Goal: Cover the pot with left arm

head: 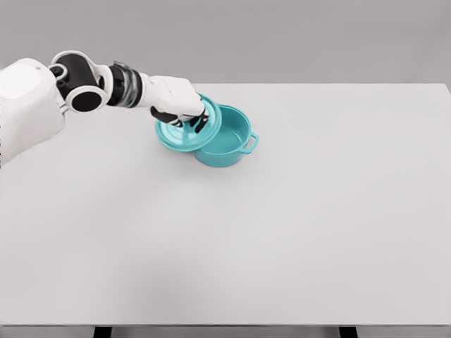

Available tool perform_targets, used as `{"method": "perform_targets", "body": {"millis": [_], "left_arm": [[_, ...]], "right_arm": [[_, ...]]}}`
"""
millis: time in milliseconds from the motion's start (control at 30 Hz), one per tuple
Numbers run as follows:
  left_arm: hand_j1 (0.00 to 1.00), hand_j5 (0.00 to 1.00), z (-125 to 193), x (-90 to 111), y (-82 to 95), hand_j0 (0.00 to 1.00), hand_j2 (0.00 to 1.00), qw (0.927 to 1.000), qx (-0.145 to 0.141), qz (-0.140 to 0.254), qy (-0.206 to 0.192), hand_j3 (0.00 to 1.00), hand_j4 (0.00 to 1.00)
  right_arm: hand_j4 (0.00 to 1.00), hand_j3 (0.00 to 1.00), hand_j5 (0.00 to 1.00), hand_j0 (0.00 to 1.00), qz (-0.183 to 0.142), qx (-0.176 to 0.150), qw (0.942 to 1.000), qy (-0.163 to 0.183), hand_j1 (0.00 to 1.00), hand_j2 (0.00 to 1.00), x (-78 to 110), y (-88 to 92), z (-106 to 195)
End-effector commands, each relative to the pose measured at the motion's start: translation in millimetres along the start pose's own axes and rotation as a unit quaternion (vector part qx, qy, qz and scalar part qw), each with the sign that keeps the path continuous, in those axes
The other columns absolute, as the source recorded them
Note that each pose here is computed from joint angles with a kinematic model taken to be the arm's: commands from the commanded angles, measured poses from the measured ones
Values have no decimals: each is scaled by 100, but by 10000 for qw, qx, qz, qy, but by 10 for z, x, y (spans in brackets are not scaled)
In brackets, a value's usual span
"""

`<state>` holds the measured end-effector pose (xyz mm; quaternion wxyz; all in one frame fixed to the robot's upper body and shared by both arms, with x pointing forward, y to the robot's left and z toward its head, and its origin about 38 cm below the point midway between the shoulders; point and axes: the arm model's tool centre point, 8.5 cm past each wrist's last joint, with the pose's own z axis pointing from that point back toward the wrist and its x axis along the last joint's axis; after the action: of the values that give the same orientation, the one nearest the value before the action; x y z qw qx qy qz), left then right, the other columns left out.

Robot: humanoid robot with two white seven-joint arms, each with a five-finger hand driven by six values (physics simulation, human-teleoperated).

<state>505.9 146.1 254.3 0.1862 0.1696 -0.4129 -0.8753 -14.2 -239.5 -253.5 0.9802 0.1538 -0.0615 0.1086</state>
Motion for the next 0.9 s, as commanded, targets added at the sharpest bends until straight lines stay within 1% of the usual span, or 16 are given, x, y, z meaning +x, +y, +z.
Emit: {"method": "perform_targets", "body": {"millis": [0, 100, 167, 267, 300, 433, 533, 633, 767, 833, 867], "left_arm": [[48, 48, -86, 40, 6, 48, 48, 9999, -34, 54, -88, 48, 48], [48, 48, -74, 40, 90, 48, 48, 9999, -2, 64, -138, 48, 48], [48, 48, -159, 55, 129, 48, 48, 9998, 8, 114, -171, 48, 48], [48, 48, -206, 58, 181, 48, 48, 9998, 19, 115, -174, 48, 48], [48, 48, -235, 60, 166, 48, 48, 9998, -43, 106, -173, 48, 48], [48, 48, -339, 86, 221, 48, 48, 9997, -63, 116, -206, 48, 48], [48, 48, -333, 85, 247, 48, 48, 9997, -50, 92, -207, 48, 48], [48, 48, -372, 131, 301, 48, 48, 9996, -19, 51, -266, 48, 48], [48, 48, -371, 113, 296, 48, 48, 9997, -73, 31, -238, 48, 48], [50, 50, -392, 115, 302, 50, 50, 9997, -76, 45, -239, 50, 50], [54, 54, -395, 116, 297, 54, 54, 9997, -87, 37, -237, 54, 54]], "right_arm": [[100, 100, 100, 100, 1, 2, 10000, 4, 100, 100, -3, 1, 1], [100, 100, 100, 100, 4, 2, 10000, -3, 100, 100, 2, 0, 0], [100, 100, 100, 100, 1, 2, 10000, 4, 100, 100, -3, 1, 1], [100, 100, 100, 100, 4, 2, 10000, -3, 100, 100, 2, 0, 0], [100, 100, 100, 100, 1, 2, 10000, 4, 100, 100, -3, 1, 1], [100, 100, 100, 100, 4, 2, 10000, -3, 100, 100, 2, 0, 0], [100, 100, 100, 100, 1, 2, 10000, 4, 100, 100, -3, 1, 1], [100, 100, 100, 100, 4, 2, 10000, -3, 100, 100, 2, 0, 0], [100, 100, 100, 100, 1, 2, 10000, 4, 100, 100, -3, 1, 1], [100, 100, 100, 100, 4, 2, 10000, -3, 100, 100, 2, 0, 0], [100, 100, 100, 100, 4, 2, 10000, -3, 100, 100, 2, 0, 0]]}}
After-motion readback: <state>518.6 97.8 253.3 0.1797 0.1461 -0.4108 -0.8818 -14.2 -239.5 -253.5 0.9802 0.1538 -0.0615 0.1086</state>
